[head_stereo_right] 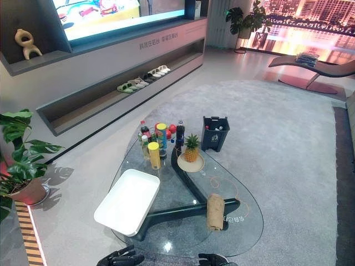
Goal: Wipe the table with a cloth and put it in the basket.
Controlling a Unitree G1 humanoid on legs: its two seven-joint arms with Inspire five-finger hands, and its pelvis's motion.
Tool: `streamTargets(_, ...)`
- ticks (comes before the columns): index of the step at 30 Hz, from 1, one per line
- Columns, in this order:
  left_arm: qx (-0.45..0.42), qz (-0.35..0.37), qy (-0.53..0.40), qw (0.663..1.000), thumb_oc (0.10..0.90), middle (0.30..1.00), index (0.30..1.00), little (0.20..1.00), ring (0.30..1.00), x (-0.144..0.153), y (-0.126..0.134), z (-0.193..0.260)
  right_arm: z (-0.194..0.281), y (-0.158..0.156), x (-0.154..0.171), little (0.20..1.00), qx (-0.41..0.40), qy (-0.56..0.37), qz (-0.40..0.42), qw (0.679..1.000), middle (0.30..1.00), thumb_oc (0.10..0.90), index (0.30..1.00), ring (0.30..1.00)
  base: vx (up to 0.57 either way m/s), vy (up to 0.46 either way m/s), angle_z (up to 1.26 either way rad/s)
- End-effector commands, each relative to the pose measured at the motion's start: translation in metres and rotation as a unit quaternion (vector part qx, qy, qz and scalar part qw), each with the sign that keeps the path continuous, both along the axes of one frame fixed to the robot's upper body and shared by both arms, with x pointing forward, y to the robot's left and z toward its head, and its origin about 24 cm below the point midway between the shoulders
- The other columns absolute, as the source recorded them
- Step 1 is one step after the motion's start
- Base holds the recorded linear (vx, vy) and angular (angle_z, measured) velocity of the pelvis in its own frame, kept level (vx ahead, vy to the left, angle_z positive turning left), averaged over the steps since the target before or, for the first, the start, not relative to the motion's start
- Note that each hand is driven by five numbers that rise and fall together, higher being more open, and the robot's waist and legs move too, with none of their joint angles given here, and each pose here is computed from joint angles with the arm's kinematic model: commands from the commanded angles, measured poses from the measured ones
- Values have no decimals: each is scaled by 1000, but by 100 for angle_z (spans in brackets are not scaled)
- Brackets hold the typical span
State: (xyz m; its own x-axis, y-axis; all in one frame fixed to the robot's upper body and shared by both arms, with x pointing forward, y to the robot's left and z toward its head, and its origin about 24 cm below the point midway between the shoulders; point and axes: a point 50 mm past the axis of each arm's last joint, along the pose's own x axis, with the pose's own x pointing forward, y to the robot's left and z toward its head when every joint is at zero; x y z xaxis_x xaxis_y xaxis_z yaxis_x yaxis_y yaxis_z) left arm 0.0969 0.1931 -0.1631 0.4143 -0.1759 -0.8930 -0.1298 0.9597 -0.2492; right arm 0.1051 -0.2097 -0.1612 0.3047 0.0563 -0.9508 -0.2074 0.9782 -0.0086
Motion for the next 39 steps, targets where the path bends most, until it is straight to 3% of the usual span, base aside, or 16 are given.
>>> streamTargets(1, -23, -15, -30, 999, 800, 900, 900, 900, 900, 23, -17, 4, 4, 15, 23, 900, 19, -38, 21, 999, 900, 800, 900, 900, 0, 0, 0)
streamTargets(7, -19, 28, -34, 999, 800, 900, 900, 900, 900, 22, -14, 3, 8, 14, 30, 900, 11, -74, 7, 997, 900, 800, 900, 900, 0, 0, 0)
streamTargets(19, -17, 8, -46, 999, 800, 900, 900, 900, 900, 23, -20, 5, 27, 24, 60, 900, 6, -181, -10, 983, 900, 800, 900, 900, -21, 0, -2)
streamTargets(24, -18, 5, -75, 997, 800, 900, 900, 900, 900, 44, -22, 12, 59, 32, 103, 900, -9, -298, -36, 954, 900, 800, 900, 900, -116, -3, 1)
streamTargets(31, -11, -4, -102, 995, 800, 900, 900, 900, 900, 62, -25, 20, 104, 39, 137, 900, -33, -420, -75, 904, 900, 800, 900, 900, -54, -4, 0)
streamTargets(39, -7, -9, -128, 992, 800, 900, 900, 900, 900, 81, -27, 30, 158, 29, 163, 900, -129, -546, -138, 816, 900, 800, 900, 900, -40, 2, 0)
